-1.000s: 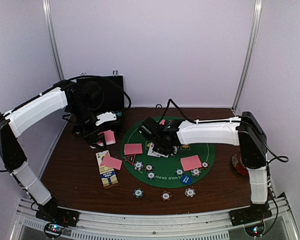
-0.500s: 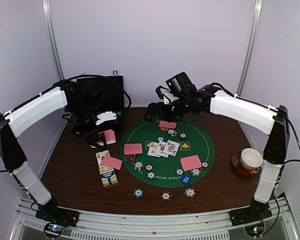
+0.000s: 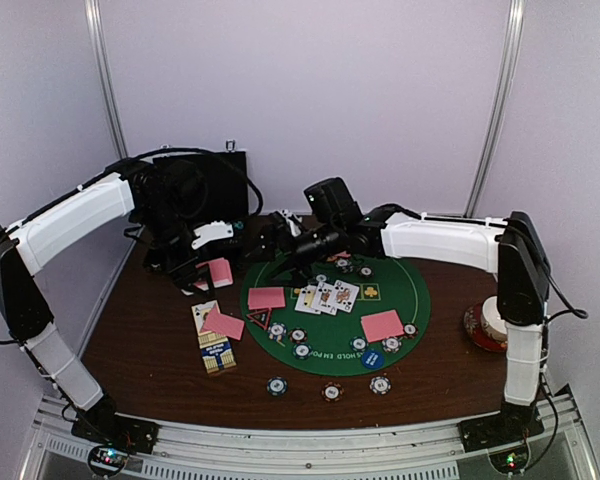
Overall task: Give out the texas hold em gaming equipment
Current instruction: Pick up the face-down deck piles from the face-down deck piles.
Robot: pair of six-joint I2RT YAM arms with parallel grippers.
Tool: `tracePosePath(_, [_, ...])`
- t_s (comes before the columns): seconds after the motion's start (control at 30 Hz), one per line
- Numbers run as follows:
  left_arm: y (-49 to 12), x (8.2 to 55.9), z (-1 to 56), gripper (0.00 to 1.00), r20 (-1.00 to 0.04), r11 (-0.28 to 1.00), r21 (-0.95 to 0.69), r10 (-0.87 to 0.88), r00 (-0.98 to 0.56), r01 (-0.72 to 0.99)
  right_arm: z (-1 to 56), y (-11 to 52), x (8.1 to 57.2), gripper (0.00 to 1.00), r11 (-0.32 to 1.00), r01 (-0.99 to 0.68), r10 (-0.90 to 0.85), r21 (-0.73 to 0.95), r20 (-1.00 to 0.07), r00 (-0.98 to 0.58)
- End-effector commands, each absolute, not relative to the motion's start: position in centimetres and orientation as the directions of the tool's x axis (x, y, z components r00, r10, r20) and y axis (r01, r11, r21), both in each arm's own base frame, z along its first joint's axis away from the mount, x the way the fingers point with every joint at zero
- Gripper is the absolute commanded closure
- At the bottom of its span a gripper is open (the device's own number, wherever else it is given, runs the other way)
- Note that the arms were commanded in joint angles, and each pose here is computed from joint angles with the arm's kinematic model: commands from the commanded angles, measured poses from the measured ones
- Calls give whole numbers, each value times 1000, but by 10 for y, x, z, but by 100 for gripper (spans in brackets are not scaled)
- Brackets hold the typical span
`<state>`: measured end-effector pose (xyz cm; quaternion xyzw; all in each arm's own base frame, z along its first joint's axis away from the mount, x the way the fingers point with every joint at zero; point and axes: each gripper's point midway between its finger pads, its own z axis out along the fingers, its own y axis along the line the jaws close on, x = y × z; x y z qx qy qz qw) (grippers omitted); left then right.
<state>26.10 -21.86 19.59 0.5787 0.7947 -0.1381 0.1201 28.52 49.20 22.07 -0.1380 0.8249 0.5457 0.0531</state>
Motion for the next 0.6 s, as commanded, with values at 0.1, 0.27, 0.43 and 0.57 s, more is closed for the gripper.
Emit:
tracePosePath(0.1, [-228, 265, 213, 99, -411, 271, -64, 870, -273, 960, 241, 522, 279, 4, 231, -272, -196, 934, -229, -954])
tracePosePath(0.27, [-229, 267, 215, 98, -417, 277, -63, 866, -277, 959, 244, 535, 277, 5, 200, -266, -205, 943, -226, -953])
tracePosePath(0.43, [-230, 267, 215, 99, -418, 275, -64, 865, -276, 959, 245, 546, 278, 6, 168, -255, -197, 952, -221, -955])
tracePosePath(0.57, [-230, 266, 215, 99, -419, 275, -70, 864, -278, 959, 243, 556, 278, 7, 143, -235, -194, 961, -206, -959])
